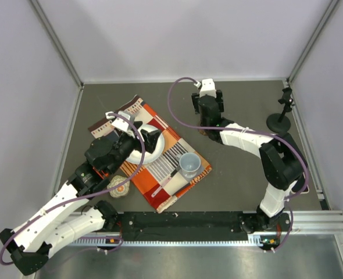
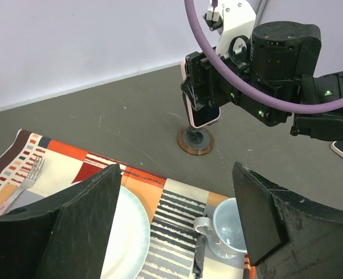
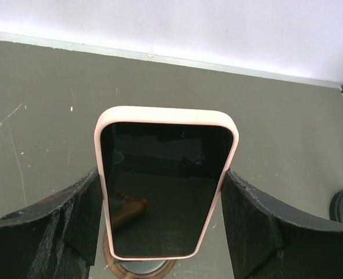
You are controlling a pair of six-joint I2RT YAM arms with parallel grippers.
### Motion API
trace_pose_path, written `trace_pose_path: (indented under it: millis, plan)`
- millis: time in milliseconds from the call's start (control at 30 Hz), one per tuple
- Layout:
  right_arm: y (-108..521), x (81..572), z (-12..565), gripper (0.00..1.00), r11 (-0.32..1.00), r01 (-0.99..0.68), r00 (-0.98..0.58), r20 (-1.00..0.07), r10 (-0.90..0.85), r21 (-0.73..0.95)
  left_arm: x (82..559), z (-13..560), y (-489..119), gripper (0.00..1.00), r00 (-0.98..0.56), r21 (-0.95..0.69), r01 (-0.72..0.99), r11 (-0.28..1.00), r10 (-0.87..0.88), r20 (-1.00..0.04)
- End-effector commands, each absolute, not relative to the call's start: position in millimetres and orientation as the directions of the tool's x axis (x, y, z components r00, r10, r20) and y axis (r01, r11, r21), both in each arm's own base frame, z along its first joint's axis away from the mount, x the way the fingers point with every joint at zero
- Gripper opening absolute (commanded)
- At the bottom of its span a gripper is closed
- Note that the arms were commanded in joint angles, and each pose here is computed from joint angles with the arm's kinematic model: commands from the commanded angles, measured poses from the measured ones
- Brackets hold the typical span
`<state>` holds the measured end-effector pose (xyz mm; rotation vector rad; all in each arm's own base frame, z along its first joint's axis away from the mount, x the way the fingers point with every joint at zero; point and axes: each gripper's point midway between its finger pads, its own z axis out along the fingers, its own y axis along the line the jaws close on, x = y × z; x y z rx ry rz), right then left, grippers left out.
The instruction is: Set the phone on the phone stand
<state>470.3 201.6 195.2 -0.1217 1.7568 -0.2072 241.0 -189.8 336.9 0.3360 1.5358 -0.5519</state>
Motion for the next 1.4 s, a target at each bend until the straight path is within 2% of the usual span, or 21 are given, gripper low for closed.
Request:
trace_pose_path:
  millis: [0, 467, 567, 700, 967, 1100, 1167, 1333, 1367]
  plan:
    - [195, 486, 248, 0.0, 0.989, 0.131, -0.042, -0.997, -0.065, -0.07, 237, 365, -191, 0.82, 0.006, -0.135, 0.558, 0.819, -0.167, -0.986]
    - [194, 484, 223, 0.03, 0.99, 0.13, -0.089, -0.995, -0.046, -0.057, 238, 363, -193, 0.81, 0.004, -0.129, 0.561, 0.817, -0.158, -0.987]
    - [193, 481, 219, 0.05, 0.991, 0.128, -0.096, -0.995, -0.035, -0.047, 238, 364, -193, 0.81, 0.003, -0.13, 0.564, 0.815, -0.159, -0.987]
    - [192, 480, 211, 0.13, 0.99, 0.13, -0.115, -0.992, -0.045, -0.06, 237, 365, -194, 0.81, 0.004, -0.13, 0.571, 0.811, -0.161, -0.987]
    - [190, 478, 206, 0.17, 0.988, 0.127, -0.118, -0.99, -0.074, -0.089, 236, 365, -194, 0.8, 0.007, -0.129, 0.572, 0.81, -0.162, -0.987]
    - [191, 478, 206, 0.29, 0.988, 0.118, -0.122, -0.989, -0.081, -0.096, 236, 366, -194, 0.8, 0.009, -0.127, 0.573, 0.809, -0.161, -0.987]
    - [193, 477, 205, 0.3, 0.988, 0.1, -0.119, -0.987, -0.106, -0.118, 236, 366, -194, 0.8, 0.008, -0.128, 0.575, 0.808, -0.162, -0.987]
    - [195, 478, 204, 0.39, 0.984, 0.074, -0.116, -0.981, -0.155, -0.164, 235, 366, -194, 0.79, 0.009, -0.127, 0.576, 0.808, -0.161, -0.987]
    - [196, 479, 206, 0.46, 0.984, 0.072, -0.116, -0.981, -0.155, -0.164, 235, 367, -194, 0.79, 0.01, -0.127, 0.577, 0.807, -0.162, -0.987]
